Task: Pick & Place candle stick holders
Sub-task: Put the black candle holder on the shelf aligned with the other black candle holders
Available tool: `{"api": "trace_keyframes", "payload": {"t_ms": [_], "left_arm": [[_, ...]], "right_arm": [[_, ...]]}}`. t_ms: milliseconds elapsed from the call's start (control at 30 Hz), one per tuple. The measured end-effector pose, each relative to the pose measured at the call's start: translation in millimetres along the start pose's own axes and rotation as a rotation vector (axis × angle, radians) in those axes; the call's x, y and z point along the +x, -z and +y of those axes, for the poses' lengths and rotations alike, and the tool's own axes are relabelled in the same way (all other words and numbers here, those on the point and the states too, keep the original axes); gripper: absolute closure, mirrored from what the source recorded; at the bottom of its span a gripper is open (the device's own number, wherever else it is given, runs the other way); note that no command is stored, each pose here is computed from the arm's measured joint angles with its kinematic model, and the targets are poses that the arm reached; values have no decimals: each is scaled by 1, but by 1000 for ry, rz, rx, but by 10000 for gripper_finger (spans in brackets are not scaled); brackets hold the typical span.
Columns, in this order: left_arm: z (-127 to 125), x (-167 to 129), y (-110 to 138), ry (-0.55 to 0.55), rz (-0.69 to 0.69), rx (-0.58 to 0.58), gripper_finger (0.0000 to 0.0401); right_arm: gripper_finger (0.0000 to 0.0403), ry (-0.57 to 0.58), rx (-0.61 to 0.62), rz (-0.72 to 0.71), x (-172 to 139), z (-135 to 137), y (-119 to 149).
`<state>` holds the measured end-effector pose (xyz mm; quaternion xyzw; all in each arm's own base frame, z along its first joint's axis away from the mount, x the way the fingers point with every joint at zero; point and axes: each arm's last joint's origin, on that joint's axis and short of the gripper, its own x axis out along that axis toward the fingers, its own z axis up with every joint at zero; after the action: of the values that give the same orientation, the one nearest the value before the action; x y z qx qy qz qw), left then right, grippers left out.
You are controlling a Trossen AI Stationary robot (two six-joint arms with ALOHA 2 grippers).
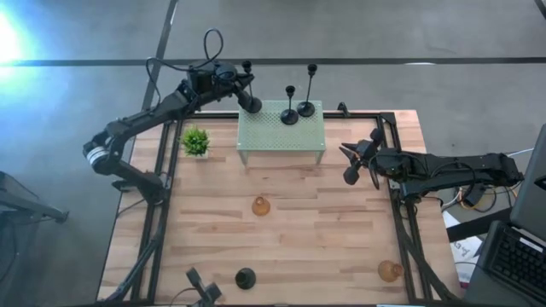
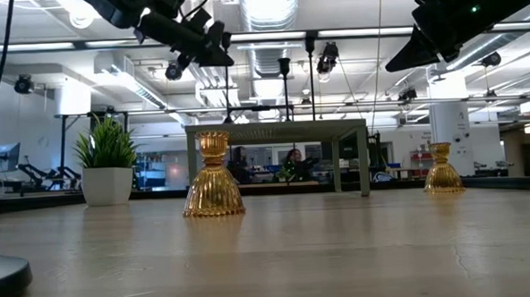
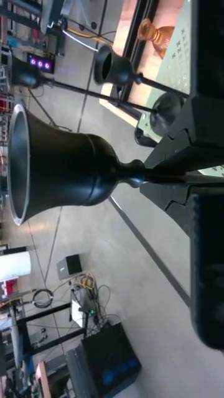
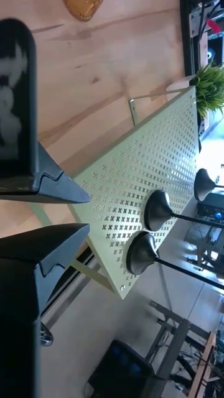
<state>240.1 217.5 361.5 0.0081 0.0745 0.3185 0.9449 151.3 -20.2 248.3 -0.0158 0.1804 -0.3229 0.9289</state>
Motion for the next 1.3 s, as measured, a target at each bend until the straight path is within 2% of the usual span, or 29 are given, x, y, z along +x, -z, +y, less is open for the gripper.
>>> {"api": "trace_keyframes", "payload": {"t_ms": [567,967,1300], "left_arm": [[12,2,12,-10,20,-48,384],[14,3,13,24,-8,-61,384],[17,12,20,39,8,-57,384]], "right_arm": [[349,-2,6,-8,0,0,-1],[339,-5,7,-44,0,0,-5],[349,-6,6,-51,0,1,-6]]}}
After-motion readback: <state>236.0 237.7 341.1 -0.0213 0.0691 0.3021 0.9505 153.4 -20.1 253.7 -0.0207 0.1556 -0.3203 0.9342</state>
